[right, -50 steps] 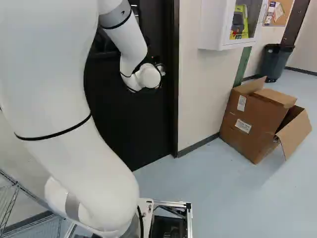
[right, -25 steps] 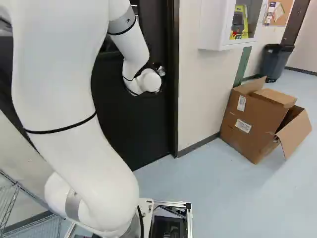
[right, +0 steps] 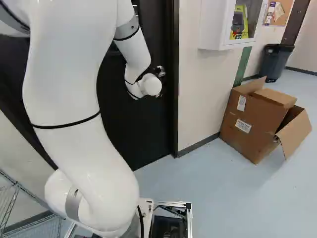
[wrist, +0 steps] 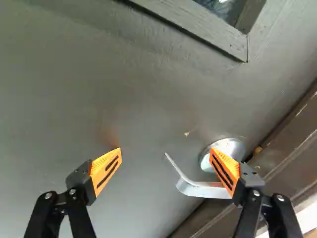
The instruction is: Open the door and move inside
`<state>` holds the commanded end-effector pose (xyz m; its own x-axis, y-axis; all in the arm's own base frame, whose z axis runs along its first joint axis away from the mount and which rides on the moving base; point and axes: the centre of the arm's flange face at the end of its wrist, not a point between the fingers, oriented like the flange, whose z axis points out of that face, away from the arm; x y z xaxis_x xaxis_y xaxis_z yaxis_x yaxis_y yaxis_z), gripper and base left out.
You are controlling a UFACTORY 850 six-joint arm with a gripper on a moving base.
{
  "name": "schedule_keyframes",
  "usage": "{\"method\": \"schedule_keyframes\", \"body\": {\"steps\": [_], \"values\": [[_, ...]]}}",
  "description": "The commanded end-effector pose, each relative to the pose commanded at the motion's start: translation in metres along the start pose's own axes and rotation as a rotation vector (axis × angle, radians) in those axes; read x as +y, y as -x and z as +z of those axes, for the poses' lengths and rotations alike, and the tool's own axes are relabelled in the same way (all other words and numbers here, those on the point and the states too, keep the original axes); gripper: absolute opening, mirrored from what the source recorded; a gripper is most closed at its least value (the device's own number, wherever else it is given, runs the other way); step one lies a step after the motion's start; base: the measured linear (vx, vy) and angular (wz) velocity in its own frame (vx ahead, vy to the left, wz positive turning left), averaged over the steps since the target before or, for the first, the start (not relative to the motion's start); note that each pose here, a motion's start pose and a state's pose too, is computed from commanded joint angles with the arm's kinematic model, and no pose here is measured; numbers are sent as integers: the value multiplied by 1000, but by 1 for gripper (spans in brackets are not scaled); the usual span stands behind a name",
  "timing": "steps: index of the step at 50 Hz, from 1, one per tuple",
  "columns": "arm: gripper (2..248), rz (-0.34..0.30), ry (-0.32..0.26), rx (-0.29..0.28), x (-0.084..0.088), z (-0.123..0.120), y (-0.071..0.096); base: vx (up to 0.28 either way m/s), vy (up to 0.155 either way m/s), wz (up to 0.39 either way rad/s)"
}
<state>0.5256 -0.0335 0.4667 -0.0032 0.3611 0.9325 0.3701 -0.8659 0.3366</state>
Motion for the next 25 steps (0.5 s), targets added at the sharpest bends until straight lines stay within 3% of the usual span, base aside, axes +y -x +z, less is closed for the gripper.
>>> {"method": "schedule_keyframes", "body": {"steps": [25], "values": [[247,27,-15,-45,-6,6,27,0,0,0]]}}
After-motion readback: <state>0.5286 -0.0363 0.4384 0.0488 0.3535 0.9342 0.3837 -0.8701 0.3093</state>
